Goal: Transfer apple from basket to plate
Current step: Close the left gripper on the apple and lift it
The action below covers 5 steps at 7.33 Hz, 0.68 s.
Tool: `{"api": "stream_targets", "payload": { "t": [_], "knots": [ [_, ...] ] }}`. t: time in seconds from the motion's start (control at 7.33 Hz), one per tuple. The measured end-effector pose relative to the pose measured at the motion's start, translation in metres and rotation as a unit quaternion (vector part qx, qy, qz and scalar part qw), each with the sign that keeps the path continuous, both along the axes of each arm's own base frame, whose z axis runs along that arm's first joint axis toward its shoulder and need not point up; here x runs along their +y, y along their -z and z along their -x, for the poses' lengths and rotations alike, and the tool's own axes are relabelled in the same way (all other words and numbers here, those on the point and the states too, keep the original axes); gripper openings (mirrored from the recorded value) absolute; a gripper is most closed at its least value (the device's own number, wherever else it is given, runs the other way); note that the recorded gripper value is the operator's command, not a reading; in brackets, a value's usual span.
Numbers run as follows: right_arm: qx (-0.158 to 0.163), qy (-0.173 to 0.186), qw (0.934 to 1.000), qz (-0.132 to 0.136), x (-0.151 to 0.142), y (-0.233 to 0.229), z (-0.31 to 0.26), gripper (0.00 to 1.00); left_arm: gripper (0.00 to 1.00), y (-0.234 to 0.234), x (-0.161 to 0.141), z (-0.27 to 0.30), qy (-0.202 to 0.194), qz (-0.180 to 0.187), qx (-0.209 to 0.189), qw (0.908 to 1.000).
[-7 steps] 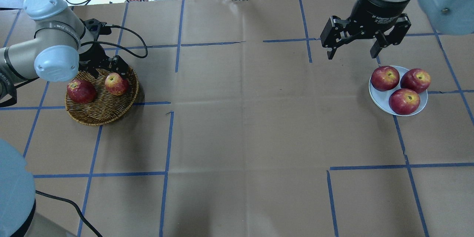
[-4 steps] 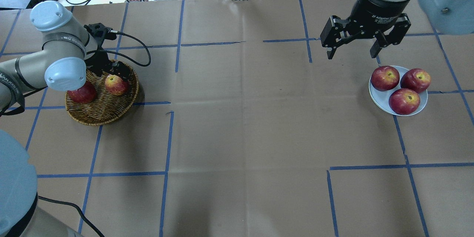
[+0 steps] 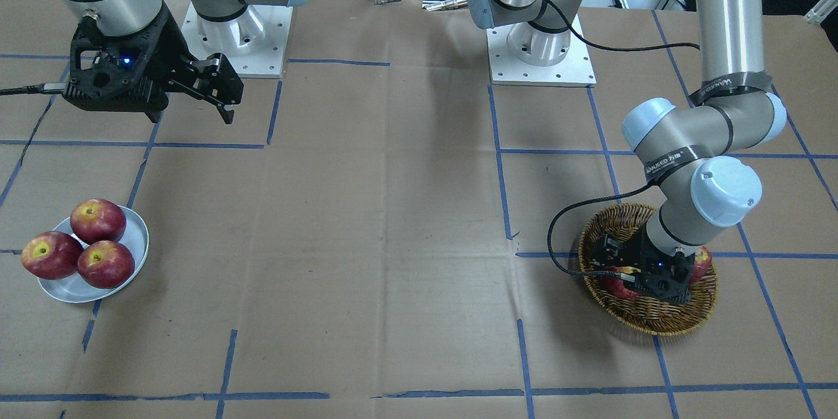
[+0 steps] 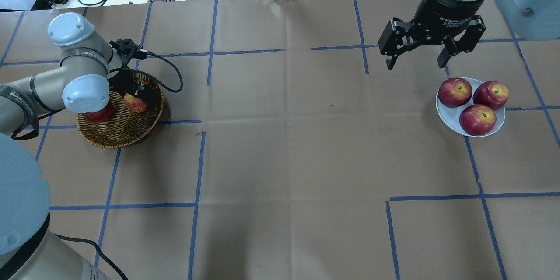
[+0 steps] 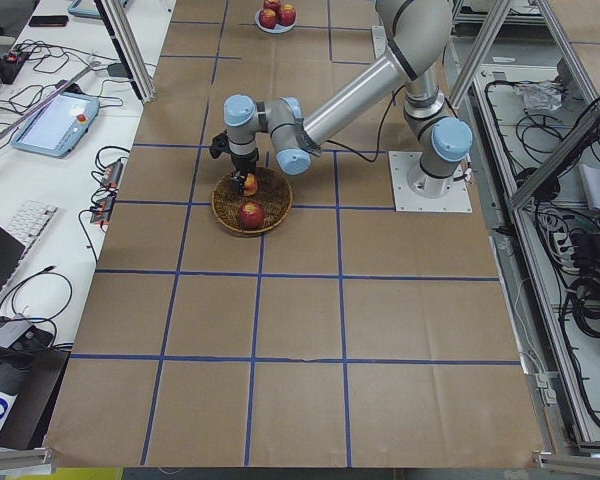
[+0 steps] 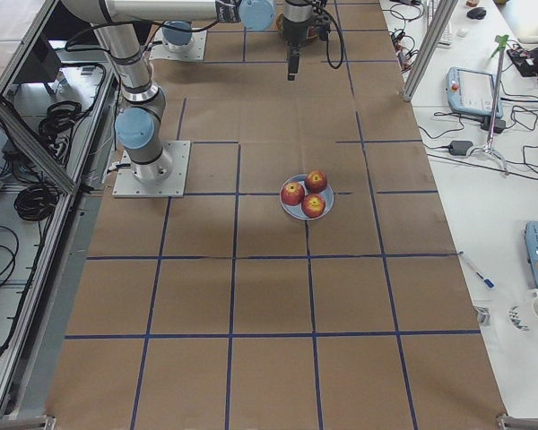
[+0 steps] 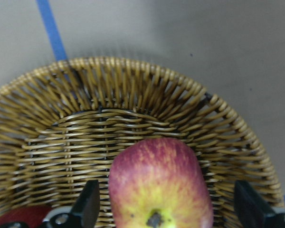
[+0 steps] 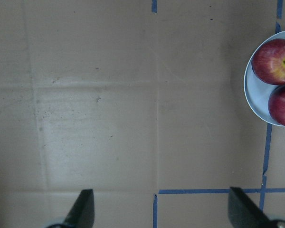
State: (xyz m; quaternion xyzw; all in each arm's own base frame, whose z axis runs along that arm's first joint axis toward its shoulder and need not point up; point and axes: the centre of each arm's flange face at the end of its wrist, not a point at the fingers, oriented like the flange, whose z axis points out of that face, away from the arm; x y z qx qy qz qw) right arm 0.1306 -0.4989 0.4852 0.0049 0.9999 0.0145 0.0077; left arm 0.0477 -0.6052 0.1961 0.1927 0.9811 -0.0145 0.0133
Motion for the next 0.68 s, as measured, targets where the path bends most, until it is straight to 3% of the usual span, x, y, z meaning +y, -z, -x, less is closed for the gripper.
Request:
{"api": "stream_targets", "payload": {
  "t": [0.68],
  "knots": [
    [0.000,0.000,1.0000,0.001,-0.0001,-0.0010,-0.0004,1.00,0.60,0.0062,-0.0064,-0.0031,0.065,-0.003,-0.001,0.9979]
  ]
}}
